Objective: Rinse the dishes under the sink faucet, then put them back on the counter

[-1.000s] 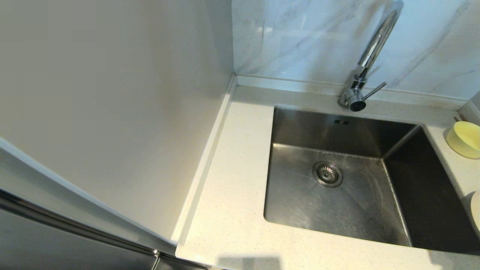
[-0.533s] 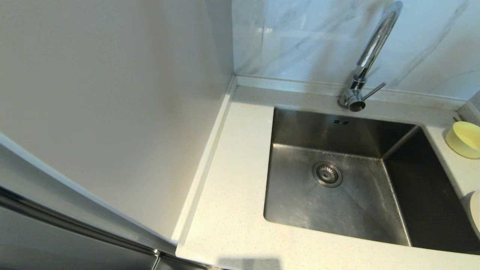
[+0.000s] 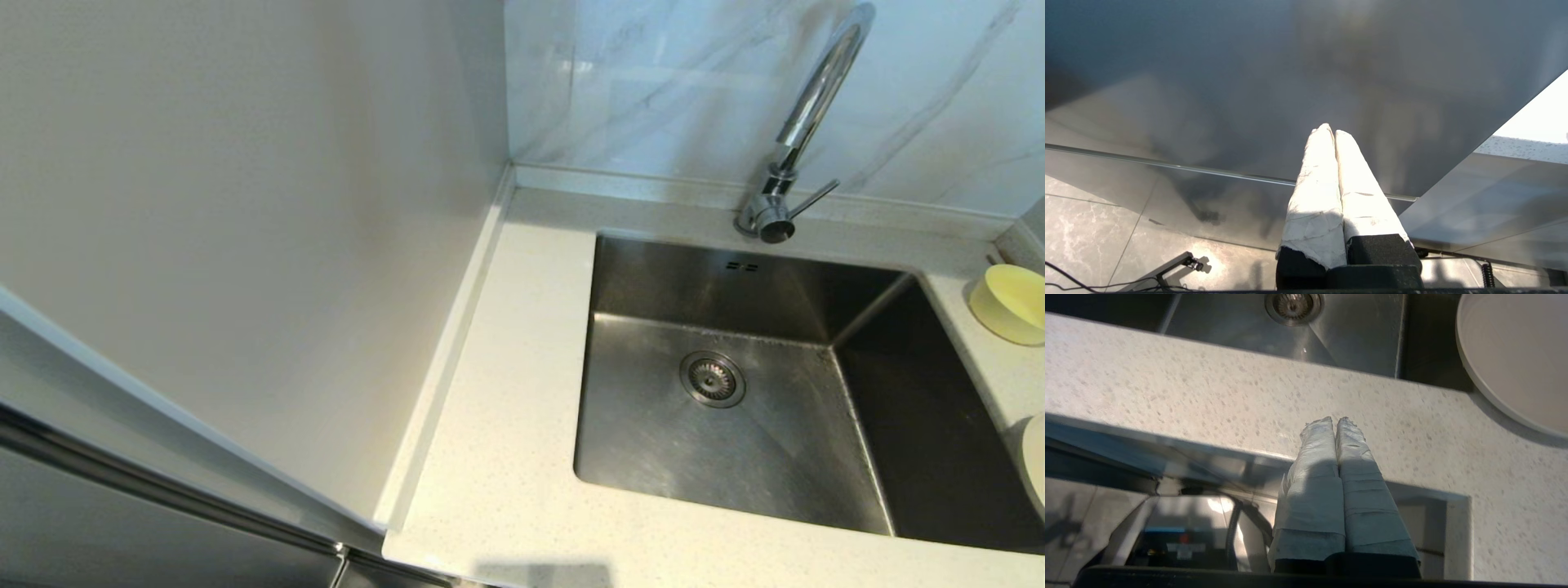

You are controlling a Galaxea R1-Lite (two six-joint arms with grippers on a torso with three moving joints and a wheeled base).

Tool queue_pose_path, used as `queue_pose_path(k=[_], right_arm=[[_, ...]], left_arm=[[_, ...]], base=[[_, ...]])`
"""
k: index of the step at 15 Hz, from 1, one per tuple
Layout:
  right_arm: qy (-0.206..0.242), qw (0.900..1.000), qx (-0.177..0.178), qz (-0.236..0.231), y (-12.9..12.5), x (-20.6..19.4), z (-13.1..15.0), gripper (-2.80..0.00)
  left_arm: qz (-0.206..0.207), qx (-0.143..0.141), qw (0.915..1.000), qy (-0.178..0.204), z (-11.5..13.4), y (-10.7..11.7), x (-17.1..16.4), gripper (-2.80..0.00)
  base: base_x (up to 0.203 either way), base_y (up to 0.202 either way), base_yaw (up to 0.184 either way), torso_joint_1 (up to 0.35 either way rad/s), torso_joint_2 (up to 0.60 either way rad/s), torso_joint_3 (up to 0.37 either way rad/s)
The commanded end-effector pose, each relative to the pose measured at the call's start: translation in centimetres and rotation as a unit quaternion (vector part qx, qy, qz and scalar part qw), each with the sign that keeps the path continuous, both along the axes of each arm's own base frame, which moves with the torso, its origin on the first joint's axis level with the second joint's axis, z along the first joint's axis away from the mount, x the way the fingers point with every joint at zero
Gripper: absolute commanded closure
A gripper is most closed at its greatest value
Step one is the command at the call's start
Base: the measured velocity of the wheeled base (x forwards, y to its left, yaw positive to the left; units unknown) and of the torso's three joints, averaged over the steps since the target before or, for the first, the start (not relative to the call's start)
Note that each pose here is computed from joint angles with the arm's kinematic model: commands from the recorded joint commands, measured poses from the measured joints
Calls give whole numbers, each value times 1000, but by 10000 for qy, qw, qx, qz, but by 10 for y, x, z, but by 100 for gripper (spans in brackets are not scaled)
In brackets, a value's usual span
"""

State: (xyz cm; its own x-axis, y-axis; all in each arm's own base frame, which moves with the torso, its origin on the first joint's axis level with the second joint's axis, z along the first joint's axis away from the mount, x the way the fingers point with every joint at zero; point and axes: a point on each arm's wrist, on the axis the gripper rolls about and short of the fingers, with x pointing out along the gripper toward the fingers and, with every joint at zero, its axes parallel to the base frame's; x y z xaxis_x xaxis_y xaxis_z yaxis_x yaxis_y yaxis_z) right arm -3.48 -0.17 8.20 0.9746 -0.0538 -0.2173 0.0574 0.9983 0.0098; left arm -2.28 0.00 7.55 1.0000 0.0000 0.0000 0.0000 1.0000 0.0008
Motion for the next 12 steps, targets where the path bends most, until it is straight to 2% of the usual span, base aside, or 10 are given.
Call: queue_pose_path(k=[1,5,7,12], right_arm=[[-19,10000,37,78,0,1,-10,0],[-69,9998,67,182,1,1,-9,0],[-91,9997,193,123,1,1,-9,0],[-113,9997,187,124,1,1,-9,0]], left_arm=[[0,-4,10000,0,0,0,0,0],[0,-4,10000,0,0,0,0,0],[0,-4,10000,0,0,0,0,0],[0,-4,10000,0,0,0,0,0]], base=[[0,0,0,0,0,0],[0,0,0,0,0,0],[0,0,0,0,0,0],[0,0,0,0,0,0]])
